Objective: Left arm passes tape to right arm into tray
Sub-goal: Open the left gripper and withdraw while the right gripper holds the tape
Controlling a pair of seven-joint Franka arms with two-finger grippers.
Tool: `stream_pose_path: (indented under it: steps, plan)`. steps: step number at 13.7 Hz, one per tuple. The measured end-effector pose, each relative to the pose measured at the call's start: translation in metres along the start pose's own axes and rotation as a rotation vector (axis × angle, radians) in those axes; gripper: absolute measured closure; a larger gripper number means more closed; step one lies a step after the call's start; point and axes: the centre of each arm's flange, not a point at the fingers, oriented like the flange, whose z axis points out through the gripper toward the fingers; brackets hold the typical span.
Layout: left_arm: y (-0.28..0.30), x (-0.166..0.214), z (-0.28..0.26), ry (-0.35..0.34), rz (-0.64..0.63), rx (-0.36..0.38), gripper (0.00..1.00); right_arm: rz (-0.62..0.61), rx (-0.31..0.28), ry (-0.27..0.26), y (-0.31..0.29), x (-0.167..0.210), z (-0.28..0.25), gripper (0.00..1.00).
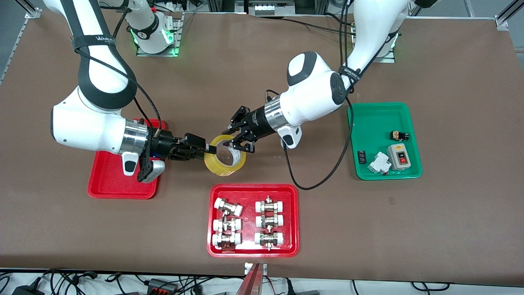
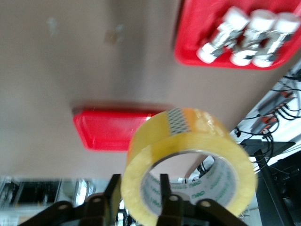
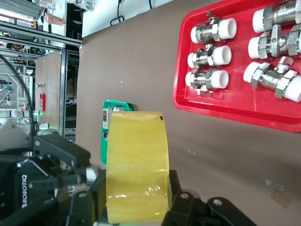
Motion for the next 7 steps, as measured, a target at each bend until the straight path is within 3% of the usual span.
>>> stream_pose_path:
  steps: [1, 5, 7]
  plan:
    - [0.001, -0.003, -0.002, 0.035, 0.057, -0.017, 0.45, 0.0, -0.001, 0.002, 0.001, 0.0, 0.0, 0.46]
    - [0.022, 0.004, -0.024, 0.064, 0.132, -0.031, 0.04, 0.001, -0.006, 0.009, 0.003, 0.002, -0.002, 0.46]
    - [0.046, 0.026, -0.064, 0.112, 0.252, 0.068, 0.0, 0.013, -0.023, 0.024, 0.017, 0.006, -0.014, 0.46]
